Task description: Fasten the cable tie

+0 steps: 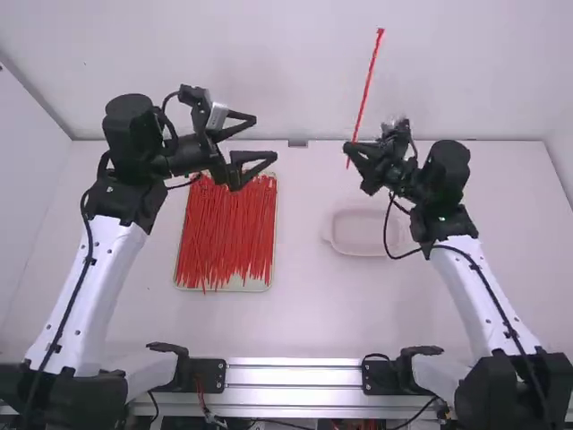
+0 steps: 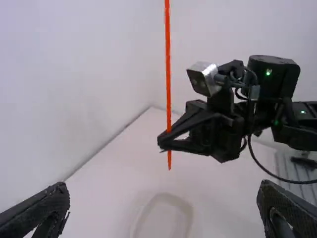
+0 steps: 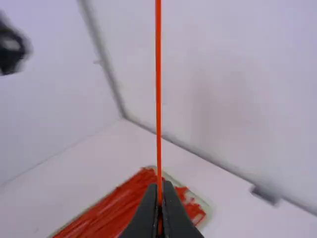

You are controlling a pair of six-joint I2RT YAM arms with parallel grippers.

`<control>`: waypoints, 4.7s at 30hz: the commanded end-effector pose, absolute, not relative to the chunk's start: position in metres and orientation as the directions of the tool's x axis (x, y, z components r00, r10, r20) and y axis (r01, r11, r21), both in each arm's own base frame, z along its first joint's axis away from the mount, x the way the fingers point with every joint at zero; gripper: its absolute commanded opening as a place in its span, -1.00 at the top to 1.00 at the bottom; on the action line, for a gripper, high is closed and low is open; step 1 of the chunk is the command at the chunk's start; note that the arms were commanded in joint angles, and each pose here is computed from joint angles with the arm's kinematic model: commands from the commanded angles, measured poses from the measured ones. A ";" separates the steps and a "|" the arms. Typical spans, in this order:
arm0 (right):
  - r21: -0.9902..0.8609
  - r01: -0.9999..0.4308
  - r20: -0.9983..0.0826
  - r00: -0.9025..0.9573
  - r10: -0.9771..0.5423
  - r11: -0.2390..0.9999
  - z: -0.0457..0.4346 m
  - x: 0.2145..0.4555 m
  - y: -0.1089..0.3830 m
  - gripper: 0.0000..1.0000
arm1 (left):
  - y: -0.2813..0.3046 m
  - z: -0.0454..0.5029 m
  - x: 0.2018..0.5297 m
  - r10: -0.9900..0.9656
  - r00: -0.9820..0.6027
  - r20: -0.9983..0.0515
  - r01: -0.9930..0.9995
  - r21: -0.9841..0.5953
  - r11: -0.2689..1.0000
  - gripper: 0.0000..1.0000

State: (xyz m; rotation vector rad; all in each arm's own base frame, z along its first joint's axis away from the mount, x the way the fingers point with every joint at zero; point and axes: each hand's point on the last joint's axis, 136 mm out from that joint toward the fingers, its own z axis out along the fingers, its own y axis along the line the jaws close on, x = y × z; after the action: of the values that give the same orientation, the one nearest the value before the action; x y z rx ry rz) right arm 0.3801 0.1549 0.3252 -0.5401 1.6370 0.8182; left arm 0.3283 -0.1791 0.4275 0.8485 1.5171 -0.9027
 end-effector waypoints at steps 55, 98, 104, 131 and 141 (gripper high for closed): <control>-0.381 0.285 -0.896 -0.350 -0.274 0.880 0.305 0.433 0.152 1.00 | -0.138 0.479 0.380 -0.268 -0.132 -0.954 0.639 -0.289 0.713 -0.98; -0.465 0.203 -0.882 -0.189 -0.431 0.862 0.347 0.349 0.263 1.00 | -0.124 0.491 0.390 -0.567 -0.280 -0.775 0.513 -0.620 0.594 0.96; -0.464 0.194 -0.883 -0.185 -0.432 0.864 0.347 0.347 0.266 1.00 | -0.124 0.493 0.390 -0.556 -0.263 -0.788 0.522 -0.601 0.606 0.96; -0.288 -0.557 -0.934 -0.015 -0.356 0.779 0.413 0.273 0.279 -0.92 | -0.143 0.458 0.370 -0.168 -0.182 -0.969 0.702 -0.248 0.668 0.96; -0.144 -0.848 -0.972 0.026 -0.232 0.510 0.427 0.268 0.255 -0.93 | -0.169 0.450 0.332 -0.018 -0.094 -0.995 0.877 -0.091 0.471 0.97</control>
State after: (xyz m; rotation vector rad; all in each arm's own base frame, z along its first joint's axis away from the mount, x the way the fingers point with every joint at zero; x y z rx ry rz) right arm 0.2975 0.2393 0.4059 -0.8365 1.6340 0.3748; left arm 0.3519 -0.1605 0.4389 0.6350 1.5750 -0.8806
